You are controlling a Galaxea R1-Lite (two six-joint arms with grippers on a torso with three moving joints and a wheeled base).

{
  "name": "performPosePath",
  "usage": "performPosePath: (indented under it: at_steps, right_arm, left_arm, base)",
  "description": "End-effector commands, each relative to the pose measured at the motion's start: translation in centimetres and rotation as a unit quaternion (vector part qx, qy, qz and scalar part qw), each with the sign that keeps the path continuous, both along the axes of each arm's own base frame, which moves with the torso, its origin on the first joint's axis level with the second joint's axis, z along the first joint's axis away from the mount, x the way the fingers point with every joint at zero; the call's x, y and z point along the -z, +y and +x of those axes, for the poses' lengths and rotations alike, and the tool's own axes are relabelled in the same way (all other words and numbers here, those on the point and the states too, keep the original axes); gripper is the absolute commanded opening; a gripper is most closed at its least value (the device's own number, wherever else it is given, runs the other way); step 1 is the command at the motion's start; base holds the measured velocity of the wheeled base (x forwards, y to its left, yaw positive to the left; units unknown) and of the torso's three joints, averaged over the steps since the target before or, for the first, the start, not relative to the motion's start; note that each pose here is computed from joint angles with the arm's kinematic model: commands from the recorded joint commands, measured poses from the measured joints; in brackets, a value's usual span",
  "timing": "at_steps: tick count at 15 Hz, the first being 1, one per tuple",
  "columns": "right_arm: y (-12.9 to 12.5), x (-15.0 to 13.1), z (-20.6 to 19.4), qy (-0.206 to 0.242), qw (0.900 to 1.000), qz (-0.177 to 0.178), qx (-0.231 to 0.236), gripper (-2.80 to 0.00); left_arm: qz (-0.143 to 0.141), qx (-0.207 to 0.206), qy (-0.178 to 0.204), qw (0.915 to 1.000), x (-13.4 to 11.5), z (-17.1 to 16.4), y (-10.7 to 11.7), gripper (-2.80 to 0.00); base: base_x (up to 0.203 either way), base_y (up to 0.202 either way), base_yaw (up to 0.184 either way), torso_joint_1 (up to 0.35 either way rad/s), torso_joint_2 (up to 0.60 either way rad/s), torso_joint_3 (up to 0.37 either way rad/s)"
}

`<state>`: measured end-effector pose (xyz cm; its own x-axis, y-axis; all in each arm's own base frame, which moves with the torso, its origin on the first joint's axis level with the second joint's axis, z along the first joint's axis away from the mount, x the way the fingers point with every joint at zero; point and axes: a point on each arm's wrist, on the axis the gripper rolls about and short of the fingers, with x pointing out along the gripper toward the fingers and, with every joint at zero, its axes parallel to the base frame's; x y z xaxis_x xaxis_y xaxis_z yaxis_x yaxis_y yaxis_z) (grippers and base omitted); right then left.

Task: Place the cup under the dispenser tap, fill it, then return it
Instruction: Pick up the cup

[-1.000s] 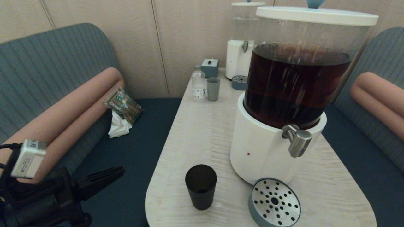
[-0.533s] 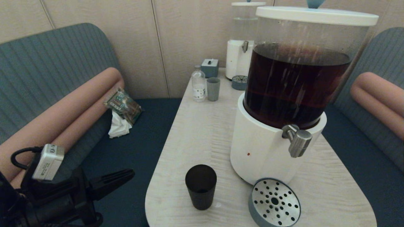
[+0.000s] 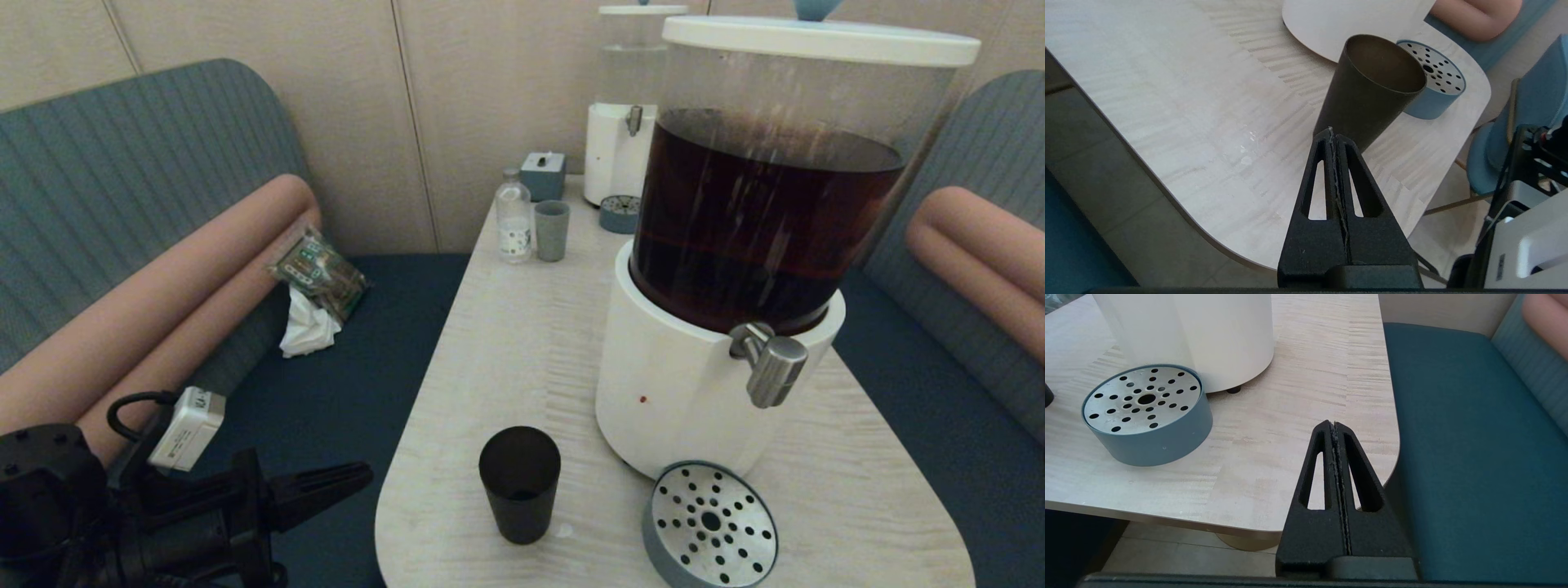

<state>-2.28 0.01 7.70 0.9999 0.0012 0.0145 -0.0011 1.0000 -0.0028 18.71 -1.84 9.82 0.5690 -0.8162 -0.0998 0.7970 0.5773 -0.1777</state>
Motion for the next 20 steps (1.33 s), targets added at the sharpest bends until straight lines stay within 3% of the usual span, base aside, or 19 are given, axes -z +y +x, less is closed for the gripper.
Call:
performPosePath:
  at_steps: [1, 4, 5, 10, 13, 16, 20]
  right_arm:
    - [0.0, 0.2, 0.0, 0.001, 1.000, 0.000, 0.000, -2.80]
    - [0.0, 0.2, 0.0, 0.001, 1.000, 0.000, 0.000, -2.80]
    - [0.0, 0.2, 0.0, 0.001, 1.000, 0.000, 0.000, -2.80]
    - [0.0, 0.2, 0.0, 0.001, 1.000, 0.000, 0.000, -2.80]
    - [0.0, 0.2, 0.0, 0.001, 1.000, 0.000, 0.000, -2.80]
    - [0.0, 0.2, 0.0, 0.002, 1.000, 0.000, 0.000, -2.80]
    - [0.0, 0.2, 0.0, 0.001, 1.000, 0.000, -0.001, -2.80]
  left_arm:
    - [-0.002, 0.003, 0.003, 1.0000, 0.1, 0.1, 0.0, -2.80]
    - [0.006, 0.004, 0.004, 1.0000, 0.5, 0.0, 0.0, -2.80]
    - [0.003, 0.006, 0.005, 1.0000, 0.4, 0.0, 0.0, 0.00]
    - [-0.022, 0.111, 0.039, 0.9928, 1.1, -0.1, -0.9, 0.00]
    - [-0.020, 0.121, 0.039, 0.9917, 1.4, -0.2, -1.0, 0.00]
    - [0.018, 0.133, -0.024, 0.9907, 1.9, 0.0, -1.0, 0.00]
    - [0.012, 0.158, -0.018, 0.9871, 2.5, 0.5, -1.1, 0.00]
  base:
    - [0.000, 0.000, 0.000, 0.000, 0.00, 0.000]
    - [0.000, 0.000, 0.000, 0.000, 0.00, 0.000]
    - [0.000, 0.000, 0.000, 0.000, 0.00, 0.000]
    - [0.000, 0.000, 0.000, 0.000, 0.00, 0.000]
    - [0.000, 0.000, 0.000, 0.000, 0.00, 0.000]
    - [0.000, 0.000, 0.000, 0.000, 0.00, 0.000]
    - [0.000, 0.000, 0.000, 0.000, 0.00, 0.000]
